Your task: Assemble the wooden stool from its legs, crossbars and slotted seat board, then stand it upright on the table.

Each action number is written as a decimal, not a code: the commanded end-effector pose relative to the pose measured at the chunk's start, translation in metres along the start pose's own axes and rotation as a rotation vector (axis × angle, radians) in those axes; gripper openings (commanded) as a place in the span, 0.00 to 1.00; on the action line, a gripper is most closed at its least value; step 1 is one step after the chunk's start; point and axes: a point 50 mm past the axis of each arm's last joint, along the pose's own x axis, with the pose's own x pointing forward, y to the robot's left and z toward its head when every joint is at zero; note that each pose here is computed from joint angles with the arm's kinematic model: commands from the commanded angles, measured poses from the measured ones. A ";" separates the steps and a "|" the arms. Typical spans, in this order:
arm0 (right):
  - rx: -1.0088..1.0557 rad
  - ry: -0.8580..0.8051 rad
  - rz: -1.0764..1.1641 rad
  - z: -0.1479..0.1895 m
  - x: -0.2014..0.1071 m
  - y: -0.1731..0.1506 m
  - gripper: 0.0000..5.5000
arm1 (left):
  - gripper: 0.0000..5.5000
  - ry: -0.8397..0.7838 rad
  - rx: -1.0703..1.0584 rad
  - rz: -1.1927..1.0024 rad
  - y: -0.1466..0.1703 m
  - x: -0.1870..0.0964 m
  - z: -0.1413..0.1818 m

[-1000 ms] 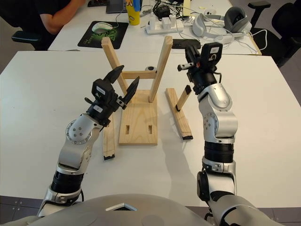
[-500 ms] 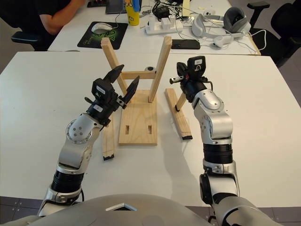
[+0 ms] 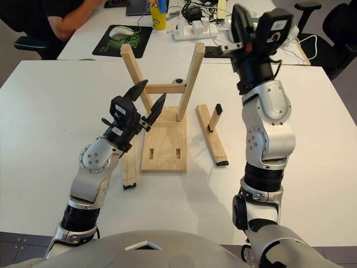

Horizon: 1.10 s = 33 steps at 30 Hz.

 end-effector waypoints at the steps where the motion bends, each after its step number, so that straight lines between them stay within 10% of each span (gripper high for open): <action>1: -0.012 -0.003 -0.023 0.003 -0.004 -0.002 0.00 | 0.51 0.002 0.010 0.007 0.002 -0.002 0.003; 19: -0.020 0.009 -0.007 -0.002 -0.006 0.004 0.00 | 0.51 0.006 0.005 -0.023 0.003 -0.001 0.004; 27: 0.142 0.884 0.021 -0.151 -0.092 0.004 0.00 | 0.51 0.010 0.004 -0.042 0.004 0.000 0.003; 33: -0.030 0.666 -0.021 -0.121 -0.059 -0.011 0.00 | 0.51 0.013 0.003 -0.031 0.004 -0.002 0.003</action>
